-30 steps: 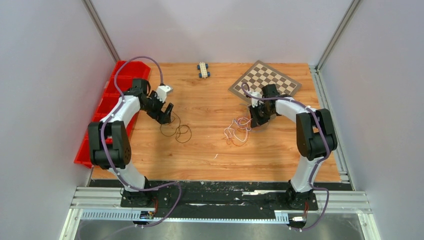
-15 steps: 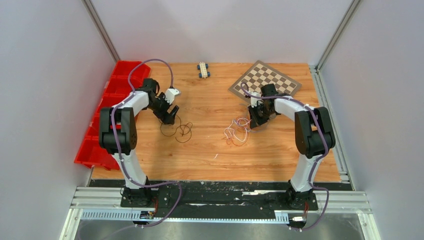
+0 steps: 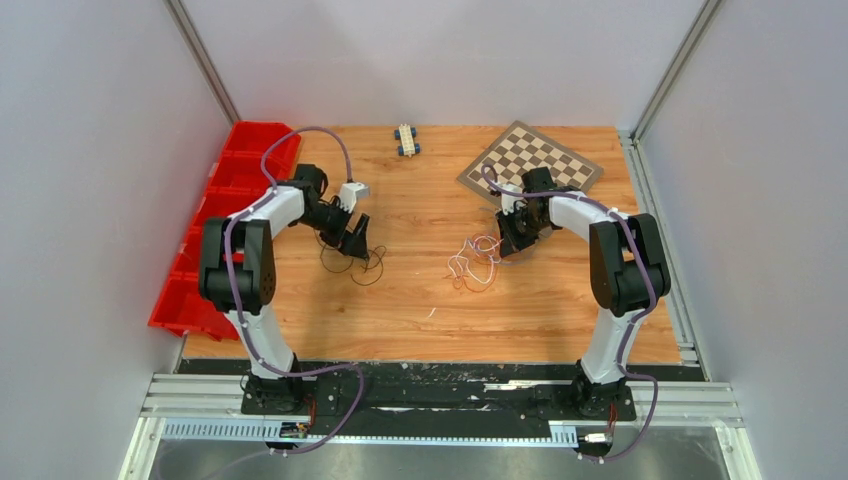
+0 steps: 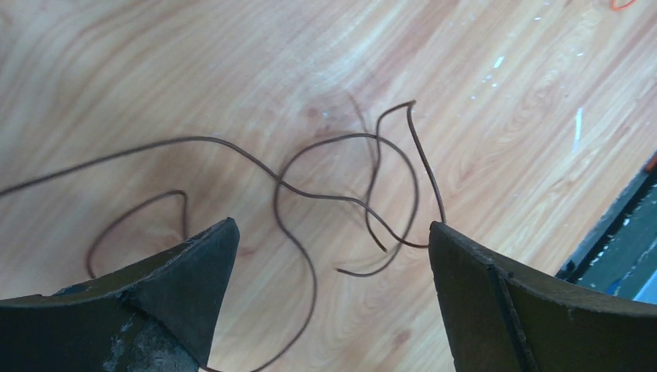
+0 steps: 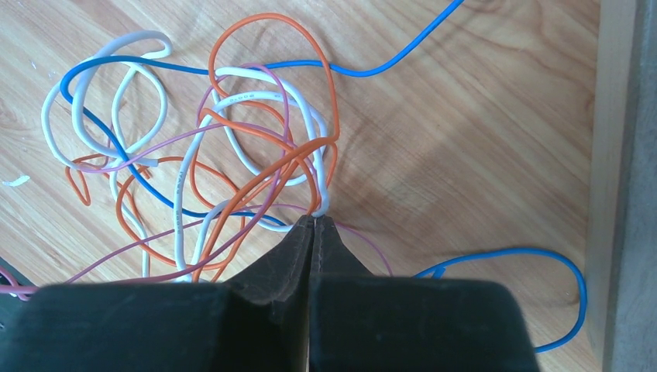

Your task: Untangle the cables

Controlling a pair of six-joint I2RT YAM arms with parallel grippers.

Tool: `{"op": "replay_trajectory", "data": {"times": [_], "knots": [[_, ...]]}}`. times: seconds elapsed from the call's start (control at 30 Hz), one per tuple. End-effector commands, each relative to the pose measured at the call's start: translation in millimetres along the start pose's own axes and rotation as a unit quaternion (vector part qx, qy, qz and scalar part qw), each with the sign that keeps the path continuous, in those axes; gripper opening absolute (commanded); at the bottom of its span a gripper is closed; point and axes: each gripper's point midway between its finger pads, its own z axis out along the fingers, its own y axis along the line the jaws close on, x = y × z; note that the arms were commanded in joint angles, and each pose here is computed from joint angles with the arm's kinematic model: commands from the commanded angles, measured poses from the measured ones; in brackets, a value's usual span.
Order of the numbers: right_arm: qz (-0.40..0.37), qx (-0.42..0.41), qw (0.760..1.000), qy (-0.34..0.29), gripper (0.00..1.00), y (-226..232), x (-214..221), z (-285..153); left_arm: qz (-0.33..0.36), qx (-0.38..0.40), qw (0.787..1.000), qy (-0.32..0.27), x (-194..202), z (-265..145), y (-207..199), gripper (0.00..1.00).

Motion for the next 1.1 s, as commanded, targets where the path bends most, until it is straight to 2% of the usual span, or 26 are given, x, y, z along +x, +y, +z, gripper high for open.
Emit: {"op": "replay_trajectory", "data": {"times": [0.0,0.13,0.33,0.5,0.77,0.9,1.07], "knots": [[-0.020,-0.003,1.000,-0.021,0.00,2,-14,-8,-0.006,0.004,0.996,-0.085,-32,-29,-33,1.00],[-0.022,-0.005,1.000,-0.016,0.00,4,-8,-8,-0.002,-0.024,0.993,-0.111,-41,-39,-41,1.00],[-0.024,-0.009,1.000,-0.014,0.00,5,-6,-8,0.087,-0.125,0.987,-0.047,-27,-15,-39,1.00],[-0.029,-0.006,0.999,-0.019,0.00,4,-9,-10,0.104,-0.260,0.960,0.018,-10,-6,6,1.00],[-0.027,-0.006,0.999,-0.018,0.00,2,-10,-8,0.119,-0.366,0.920,0.071,5,-11,56,1.00],[-0.027,-0.004,0.999,-0.017,0.00,1,-9,-9,0.083,-0.365,0.925,0.066,4,-19,75,1.00],[-0.025,-0.003,1.000,-0.015,0.00,-2,-7,-9,0.010,-0.315,0.947,0.061,10,-25,89,1.00]]}}
